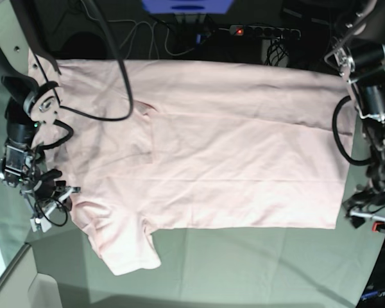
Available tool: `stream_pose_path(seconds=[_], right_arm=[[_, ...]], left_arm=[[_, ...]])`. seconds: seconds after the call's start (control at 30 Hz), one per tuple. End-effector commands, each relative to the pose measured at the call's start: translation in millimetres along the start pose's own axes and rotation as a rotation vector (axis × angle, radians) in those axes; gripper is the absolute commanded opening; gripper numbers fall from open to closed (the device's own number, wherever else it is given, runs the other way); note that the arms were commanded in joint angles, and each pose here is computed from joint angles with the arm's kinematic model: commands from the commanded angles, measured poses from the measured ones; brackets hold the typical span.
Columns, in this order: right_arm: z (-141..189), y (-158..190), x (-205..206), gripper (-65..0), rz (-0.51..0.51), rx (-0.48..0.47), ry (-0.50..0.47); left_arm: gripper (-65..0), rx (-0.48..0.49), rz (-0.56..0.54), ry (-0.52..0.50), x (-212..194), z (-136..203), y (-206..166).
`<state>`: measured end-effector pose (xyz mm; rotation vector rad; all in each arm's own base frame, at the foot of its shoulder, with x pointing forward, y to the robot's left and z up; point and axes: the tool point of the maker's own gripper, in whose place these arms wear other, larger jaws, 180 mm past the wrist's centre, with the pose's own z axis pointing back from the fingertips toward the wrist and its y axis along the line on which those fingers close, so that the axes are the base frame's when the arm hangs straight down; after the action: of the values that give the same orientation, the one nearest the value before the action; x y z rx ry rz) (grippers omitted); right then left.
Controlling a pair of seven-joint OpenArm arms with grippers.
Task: Layout the t-shirt on the table in an organized manner, then fold the t-shirt properly
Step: 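Move both grippers down to the shirt's side edges, then grasp the shirt's side edges with both grippers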
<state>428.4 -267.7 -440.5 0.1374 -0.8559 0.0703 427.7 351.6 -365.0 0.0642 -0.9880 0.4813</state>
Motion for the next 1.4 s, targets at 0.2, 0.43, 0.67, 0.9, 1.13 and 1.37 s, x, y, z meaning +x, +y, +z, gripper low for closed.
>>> stream_pose_path(seconds=[0.2,0.43,0.67,0.9,1.13,1.37], right_arm=[[16.3,-26.7,54.2,-65.0,-0.007,-0.066,-0.153],[16.0,-26.1,52.9,-65.0,-0.009,-0.065,-0.15],[14.5,-22.1,35.4,-65.0,-0.012,-0.059,-0.122],[14.7,-22.1,31.7,-65.0,-0.013,-0.059,-0.116],[16.2,-25.5,32.0,-65.0,-0.011,-0.065,-0.116],[16.2,-25.5,32.0,-65.0,-0.011,-0.065,-0.116]], left_arm=[[-13.2,0.012,-0.002,-0.068,10.4,-21.0,-2.5],[-13.0,0.009,-0.03,-0.096,4.6,-31.0,-8.6],[-13.0,-0.016,-0.114,-0.12,-3.3,-37.3,-23.8],[-13.0,0.03,-0.12,-0.116,-16.0,-49.2,-13.8],[-13.0,0.063,-0.115,-0.095,-23.7,-50.3,2.1],[-13.2,0.068,-0.128,-0.064,-42.1,-48.1,8.2]])
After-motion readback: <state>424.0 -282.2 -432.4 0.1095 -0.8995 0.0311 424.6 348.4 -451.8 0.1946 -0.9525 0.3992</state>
